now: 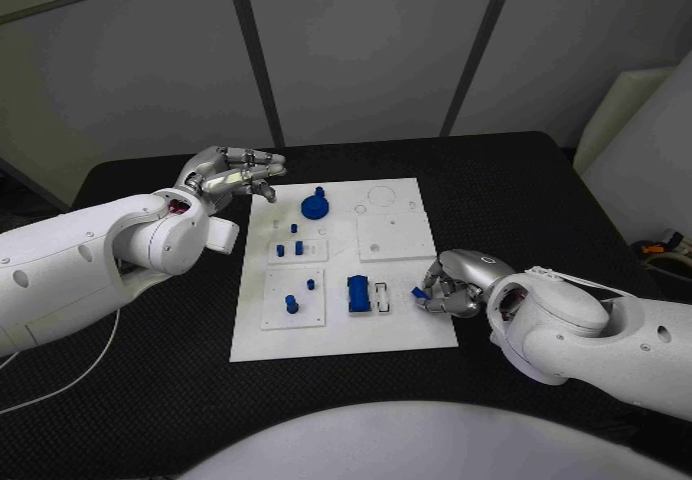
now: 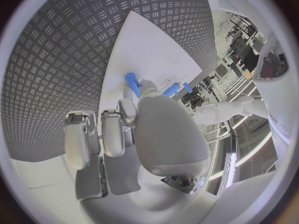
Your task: Assemble the parts on the task board
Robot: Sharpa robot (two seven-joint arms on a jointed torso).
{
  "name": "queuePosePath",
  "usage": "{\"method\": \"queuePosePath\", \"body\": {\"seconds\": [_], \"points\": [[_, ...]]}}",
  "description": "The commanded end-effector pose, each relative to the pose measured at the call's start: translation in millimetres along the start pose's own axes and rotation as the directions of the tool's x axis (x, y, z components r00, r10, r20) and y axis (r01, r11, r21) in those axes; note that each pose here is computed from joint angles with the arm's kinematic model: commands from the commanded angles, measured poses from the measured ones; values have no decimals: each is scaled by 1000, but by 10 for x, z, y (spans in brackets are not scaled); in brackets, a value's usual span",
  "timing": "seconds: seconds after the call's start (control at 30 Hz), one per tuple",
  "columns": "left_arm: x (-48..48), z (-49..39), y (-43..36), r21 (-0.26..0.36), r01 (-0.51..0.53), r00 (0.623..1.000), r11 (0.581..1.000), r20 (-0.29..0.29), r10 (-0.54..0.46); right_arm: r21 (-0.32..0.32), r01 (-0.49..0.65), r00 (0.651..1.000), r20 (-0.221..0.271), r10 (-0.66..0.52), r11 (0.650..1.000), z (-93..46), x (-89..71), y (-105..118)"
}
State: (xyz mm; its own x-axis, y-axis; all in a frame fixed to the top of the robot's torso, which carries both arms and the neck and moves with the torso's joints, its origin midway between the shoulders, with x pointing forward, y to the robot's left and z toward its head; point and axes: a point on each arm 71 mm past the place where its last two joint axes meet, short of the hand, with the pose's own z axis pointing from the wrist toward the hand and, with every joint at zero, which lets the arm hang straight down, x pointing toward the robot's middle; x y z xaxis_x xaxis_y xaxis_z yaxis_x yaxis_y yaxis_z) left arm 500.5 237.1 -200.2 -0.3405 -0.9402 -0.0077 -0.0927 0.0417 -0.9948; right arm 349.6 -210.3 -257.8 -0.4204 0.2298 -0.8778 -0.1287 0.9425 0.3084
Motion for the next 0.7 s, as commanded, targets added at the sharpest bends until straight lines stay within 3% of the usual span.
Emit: {"method": "queuePosePath", "body": {"seconds": [0.03, 0.33, 0.7], "points": [[9, 1, -17, 10, 3, 1000, 1000, -4, -3, 58, -159, 986, -35, 161, 986, -23, 81, -59], [14, 1, -18, 10, 3, 1000, 1000, -5, -3, 18, -312, 950, 25, 312, 950, -25, 39, 20], [28, 4, -20, 10, 4, 1000, 1000, -9, -4, 12, -359, 931, -59, 359, 933, 92, 153, 205]]}}
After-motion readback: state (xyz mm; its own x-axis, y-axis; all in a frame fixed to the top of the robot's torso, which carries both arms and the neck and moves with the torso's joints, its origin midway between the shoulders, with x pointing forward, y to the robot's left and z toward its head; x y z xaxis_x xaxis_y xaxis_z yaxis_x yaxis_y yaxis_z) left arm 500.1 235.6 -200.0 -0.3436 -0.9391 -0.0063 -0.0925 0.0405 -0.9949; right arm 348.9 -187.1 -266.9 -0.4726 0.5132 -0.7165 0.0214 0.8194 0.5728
